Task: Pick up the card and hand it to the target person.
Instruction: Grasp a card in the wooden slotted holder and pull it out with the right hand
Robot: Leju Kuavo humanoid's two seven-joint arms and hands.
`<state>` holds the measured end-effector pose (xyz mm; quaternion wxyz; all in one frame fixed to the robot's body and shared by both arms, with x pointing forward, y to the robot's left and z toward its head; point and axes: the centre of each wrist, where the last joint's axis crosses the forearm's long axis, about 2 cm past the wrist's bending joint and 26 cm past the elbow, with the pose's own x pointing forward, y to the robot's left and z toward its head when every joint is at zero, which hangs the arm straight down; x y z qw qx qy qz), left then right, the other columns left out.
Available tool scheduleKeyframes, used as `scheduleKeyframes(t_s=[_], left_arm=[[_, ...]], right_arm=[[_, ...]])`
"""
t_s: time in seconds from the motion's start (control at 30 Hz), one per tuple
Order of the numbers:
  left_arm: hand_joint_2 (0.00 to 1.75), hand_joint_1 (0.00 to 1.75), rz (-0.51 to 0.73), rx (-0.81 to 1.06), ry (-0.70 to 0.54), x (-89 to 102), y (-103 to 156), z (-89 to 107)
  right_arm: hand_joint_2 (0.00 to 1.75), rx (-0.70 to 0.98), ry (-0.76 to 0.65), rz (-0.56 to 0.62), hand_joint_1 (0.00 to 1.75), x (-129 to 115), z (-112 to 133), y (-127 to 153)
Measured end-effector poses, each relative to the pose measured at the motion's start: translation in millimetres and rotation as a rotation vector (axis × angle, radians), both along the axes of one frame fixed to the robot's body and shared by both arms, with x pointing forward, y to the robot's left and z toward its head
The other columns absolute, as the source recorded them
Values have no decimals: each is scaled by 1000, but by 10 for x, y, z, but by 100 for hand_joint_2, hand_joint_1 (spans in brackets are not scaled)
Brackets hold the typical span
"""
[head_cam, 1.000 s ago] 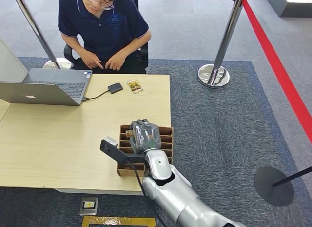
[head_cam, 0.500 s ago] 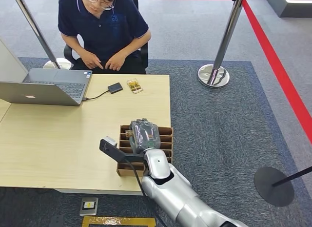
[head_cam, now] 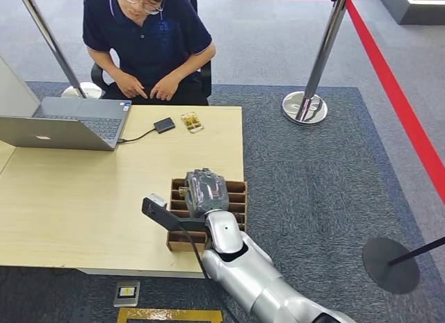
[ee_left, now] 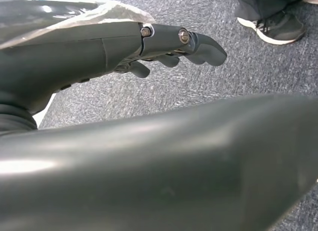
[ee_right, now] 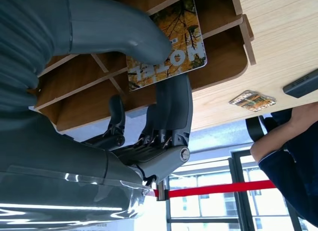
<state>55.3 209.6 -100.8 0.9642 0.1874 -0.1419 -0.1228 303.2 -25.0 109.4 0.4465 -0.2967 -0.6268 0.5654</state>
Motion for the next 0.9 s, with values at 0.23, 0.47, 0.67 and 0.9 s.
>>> scheduleKeyframes(t_s=[0.23, 0.47, 0.67, 0.9], left_arm=[[0, 0, -7, 0, 0, 1, -1, 0], [0, 0, -11, 1, -1, 3, 0, 0], [0, 0, -12, 1, -1, 3, 0, 0], [0, 0, -15, 3, -3, 4, 1, 0]], right_arm=[[175, -4, -1, -7, 123, 6, 1, -4], [175, -3, -5, -9, 126, 6, 1, -4], [175, -4, -11, -10, 130, 1, -2, -5], [175, 6, -22, -15, 134, -6, -8, -13]])
